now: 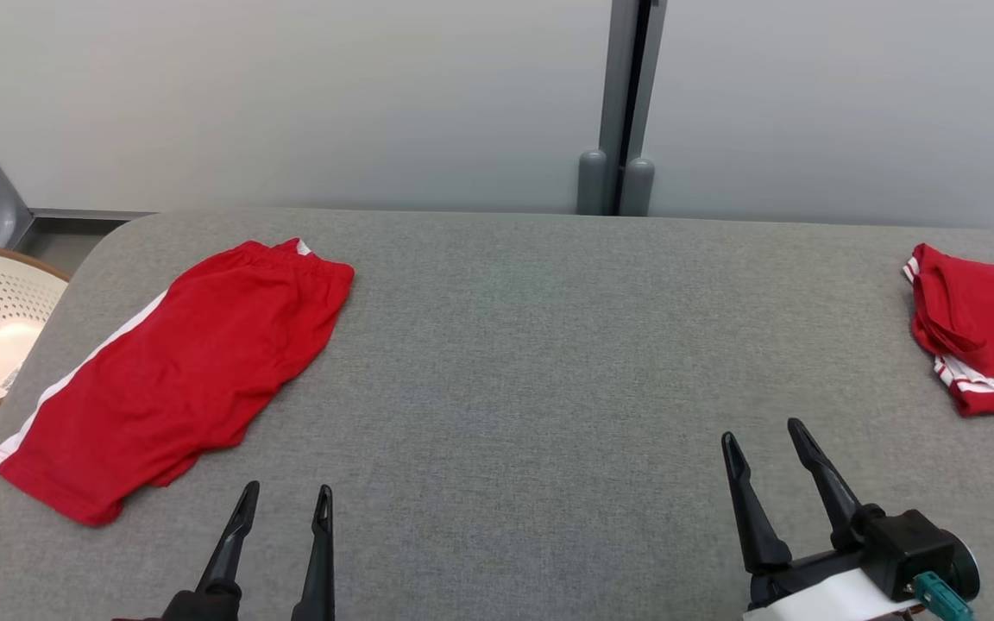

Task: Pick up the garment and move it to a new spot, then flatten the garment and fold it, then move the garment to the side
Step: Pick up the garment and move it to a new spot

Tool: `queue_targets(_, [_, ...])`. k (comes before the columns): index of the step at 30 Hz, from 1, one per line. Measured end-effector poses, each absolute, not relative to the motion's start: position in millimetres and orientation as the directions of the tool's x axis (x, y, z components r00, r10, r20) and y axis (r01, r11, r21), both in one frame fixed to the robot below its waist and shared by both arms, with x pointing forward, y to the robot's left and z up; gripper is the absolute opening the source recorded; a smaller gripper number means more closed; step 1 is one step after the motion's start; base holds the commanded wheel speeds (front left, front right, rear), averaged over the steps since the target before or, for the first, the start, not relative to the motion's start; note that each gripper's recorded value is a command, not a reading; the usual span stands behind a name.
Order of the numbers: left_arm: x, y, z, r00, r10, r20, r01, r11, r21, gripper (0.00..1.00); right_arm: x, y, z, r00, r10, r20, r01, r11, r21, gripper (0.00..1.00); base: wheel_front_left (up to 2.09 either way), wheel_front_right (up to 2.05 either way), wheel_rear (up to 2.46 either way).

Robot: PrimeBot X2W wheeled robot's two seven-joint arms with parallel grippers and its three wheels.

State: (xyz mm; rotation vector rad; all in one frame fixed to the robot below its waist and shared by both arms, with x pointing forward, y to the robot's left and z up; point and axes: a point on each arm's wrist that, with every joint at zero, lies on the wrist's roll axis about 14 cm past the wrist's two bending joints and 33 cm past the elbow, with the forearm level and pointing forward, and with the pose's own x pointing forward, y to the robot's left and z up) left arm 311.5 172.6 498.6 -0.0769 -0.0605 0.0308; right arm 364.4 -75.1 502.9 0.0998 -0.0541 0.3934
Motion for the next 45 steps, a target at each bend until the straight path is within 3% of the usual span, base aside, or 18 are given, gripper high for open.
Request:
queue_targets(8, [290.9,197.5,496.7,0.99,0.127,0.055,-0.123,0.99,-0.072,1.0,364.0,-37.7,497.8,0.873,0.484,0.056,-0.487,0.868,0.099,1.0,0.0,0.0,0.0])
queue_targets(23, [215.9,259.0,488.0,0.916,0.4,0.032,-0.397,0.915,-0.076,1.0,350.2,54.0,488.9,0.7,0.713,0.023,-0.711,0.695,0.106,1.0,0.0,0.0,0.0])
queue_targets(30, [210.8,264.6,485.9,0.899,0.438,0.013,-0.436,0.896,-0.08,1.0,353.9,64.0,482.4,0.673,0.74,0.009,-0.736,0.667,0.115,1.0,0.0,0.0,0.0])
queue_targets(37, [245.7,270.9,503.4,0.906,0.421,0.051,-0.417,0.906,-0.066,1.0,378.1,45.8,463.7,0.694,0.719,-0.029,-0.714,0.693,0.097,1.0,0.0,0.0,0.0])
queue_targets(45, [358.0,272.9,541.5,0.944,0.286,0.161,-0.288,0.958,-0.014,1.0,427.1,14.6,422.5,0.725,0.683,-0.091,-0.68,0.73,0.066,1.0,0.0,0.0,0.0])
